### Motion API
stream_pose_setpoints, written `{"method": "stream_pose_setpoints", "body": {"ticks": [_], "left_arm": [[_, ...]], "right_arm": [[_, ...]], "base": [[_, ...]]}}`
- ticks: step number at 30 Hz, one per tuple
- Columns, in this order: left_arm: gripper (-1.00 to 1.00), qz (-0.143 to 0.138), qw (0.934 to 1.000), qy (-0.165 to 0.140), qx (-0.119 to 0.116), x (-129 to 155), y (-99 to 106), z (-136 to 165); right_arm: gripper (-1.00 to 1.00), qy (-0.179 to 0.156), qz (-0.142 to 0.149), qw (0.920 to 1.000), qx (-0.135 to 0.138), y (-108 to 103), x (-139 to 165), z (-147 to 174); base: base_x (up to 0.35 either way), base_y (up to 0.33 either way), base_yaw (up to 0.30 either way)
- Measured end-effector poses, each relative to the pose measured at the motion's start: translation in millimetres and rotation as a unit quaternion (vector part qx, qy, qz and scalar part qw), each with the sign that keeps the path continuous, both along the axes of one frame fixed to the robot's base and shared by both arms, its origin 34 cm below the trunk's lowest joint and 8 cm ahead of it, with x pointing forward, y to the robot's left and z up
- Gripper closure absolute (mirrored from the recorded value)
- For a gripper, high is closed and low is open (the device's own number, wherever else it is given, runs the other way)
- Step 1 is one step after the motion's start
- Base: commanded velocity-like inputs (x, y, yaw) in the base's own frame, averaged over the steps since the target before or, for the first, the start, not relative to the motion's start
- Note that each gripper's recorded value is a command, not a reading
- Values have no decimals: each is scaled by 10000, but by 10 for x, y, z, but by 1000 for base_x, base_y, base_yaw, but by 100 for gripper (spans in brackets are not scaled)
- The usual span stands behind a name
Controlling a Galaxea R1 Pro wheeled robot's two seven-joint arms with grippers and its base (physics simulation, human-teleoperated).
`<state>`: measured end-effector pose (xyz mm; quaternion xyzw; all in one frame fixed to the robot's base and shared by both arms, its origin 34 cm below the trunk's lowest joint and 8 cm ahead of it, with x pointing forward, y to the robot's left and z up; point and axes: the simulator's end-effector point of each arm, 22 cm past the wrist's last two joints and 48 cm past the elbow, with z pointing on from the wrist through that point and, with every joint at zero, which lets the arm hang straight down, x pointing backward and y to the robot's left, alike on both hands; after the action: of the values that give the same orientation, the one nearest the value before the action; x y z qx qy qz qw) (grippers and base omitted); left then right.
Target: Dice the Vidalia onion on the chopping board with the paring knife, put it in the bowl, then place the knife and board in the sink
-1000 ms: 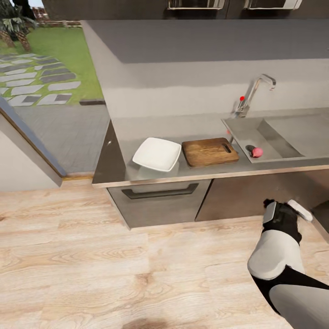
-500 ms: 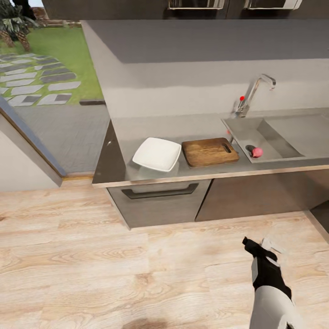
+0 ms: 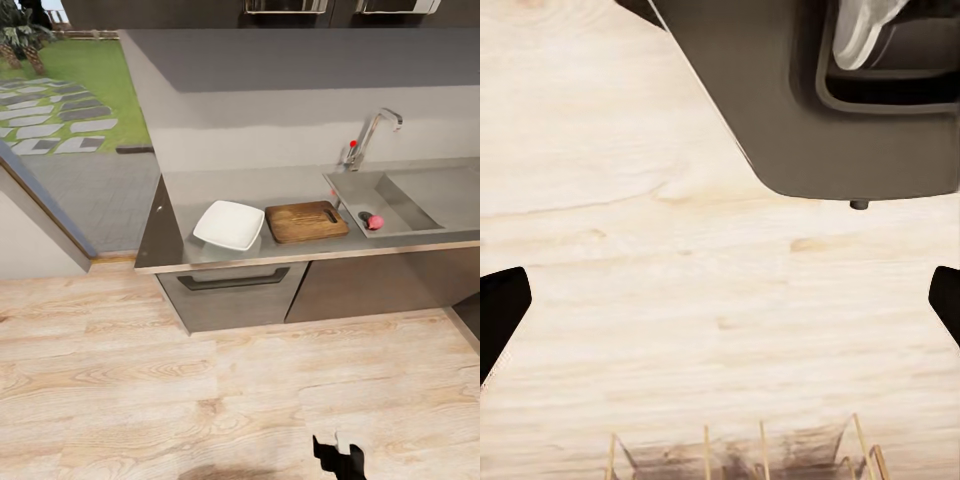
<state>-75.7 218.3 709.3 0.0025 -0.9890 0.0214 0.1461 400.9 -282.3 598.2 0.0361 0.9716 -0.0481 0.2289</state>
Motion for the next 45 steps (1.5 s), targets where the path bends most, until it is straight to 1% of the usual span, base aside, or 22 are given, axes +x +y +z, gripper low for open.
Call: {"method": "stream_pose_setpoints", "body": {"ticks": [1, 2, 4, 5, 7, 9, 11, 12, 13, 14, 18, 22, 24, 26, 27, 28, 30, 36, 45], "left_arm": [[-100, 1, 10000, -50, 5, 46, 6, -13], [-100, 1, 10000, -74, 6, 68, 8, -19], [-100, 5, 9999, -155, 8, 145, 10, -40], [-100, 10, 9997, -226, 9, 214, 10, -60], [-100, 17, 9993, -370, 12, 355, 7, -97], [-100, 24, 9988, -480, 16, 468, 6, -129], [-100, 26, 9983, -583, 15, 588, 4, -175], [-100, 26, 9980, -626, 14, 644, 3, -199], [-100, 25, 9979, -645, 14, 668, 3, -210], [-100, 25, 9973, -729, 13, 776, 3, -254], [-100, 24, 9956, -938, 10, 1056, 2, -369], [-100, 26, 9938, -1110, 16, 1270, 6, -444], [-100, 32, 9918, -1274, 28, 1403, 15, -478], [-100, 48, 9851, -1714, 117, 1621, 71, -501], [-100, 38, 9835, -1798, 169, 1634, 120, -502], [-100, 19, 9829, -1827, 237, 1582, 189, -502], [-100, -7, 9827, -1832, 283, 1544, 248, -501], [-100, -58, 9825, -1830, 336, 1523, 355, -500], [-100, -67, 9824, -1835, 341, 1511, 371, -503]], "right_arm": [[-100, 106, 192, 9998, 37, 79, -195, -26], [-100, 151, 288, 9995, 54, 116, -293, -35], [-100, 298, 625, 9975, 108, 225, -672, -46], [-100, 407, 796, 9959, 147, 279, -1006, -31], [-100, 529, 924, 9942, 174, 292, -1444, 20], [-100, 685, 1008, 9924, 156, 206, -1892, 95], [-100, 873, 1049, 9904, 226, 179, -2329, 179], [-100, 952, 1053, 9895, 272, 177, -2493, 213], [-100, 988, 1052, 9891, 289, 169, -2562, 229], [-100, 1062, 1056, 9883, 302, 127, -2690, 257], [-100, 1135, 1010, 9879, 300, 113, -2803, 282], [-100, 1157, 882, 9892, 180, 66, -2832, 290], [-100, 1150, 785, 9903, 52, 1, -2827, 294], [-100, 1084, 614, 9922, -98, -88, -2802, 309], [-100, 1055, 581, 9926, -122, -103, -2790, 314], [-100, 1003, 548, 9933, -149, -121, -2768, 322], [-100, 951, 537, 9939, -160, -125, -2747, 329], [-100, 875, 536, 9946, -178, -143, -2713, 339], [-100, 808, 528, 9952, -179, -139, -2669, 343]], "base": [[0, 0, 0], [0, 0, 0], [0, 0, 0], [0, 0, 0], [0, 0, 0], [0, 0, 0], [0, 0, 0], [0, 0, 0], [0, 0, 0], [0, 0, 0], [0, 0, 0], [0, 0, 0], [0, 0, 0], [0, 0, 0], [0, 0, 0], [0, 0, 0], [0, 0, 0], [0, 0, 0], [0, 0, 0]]}}
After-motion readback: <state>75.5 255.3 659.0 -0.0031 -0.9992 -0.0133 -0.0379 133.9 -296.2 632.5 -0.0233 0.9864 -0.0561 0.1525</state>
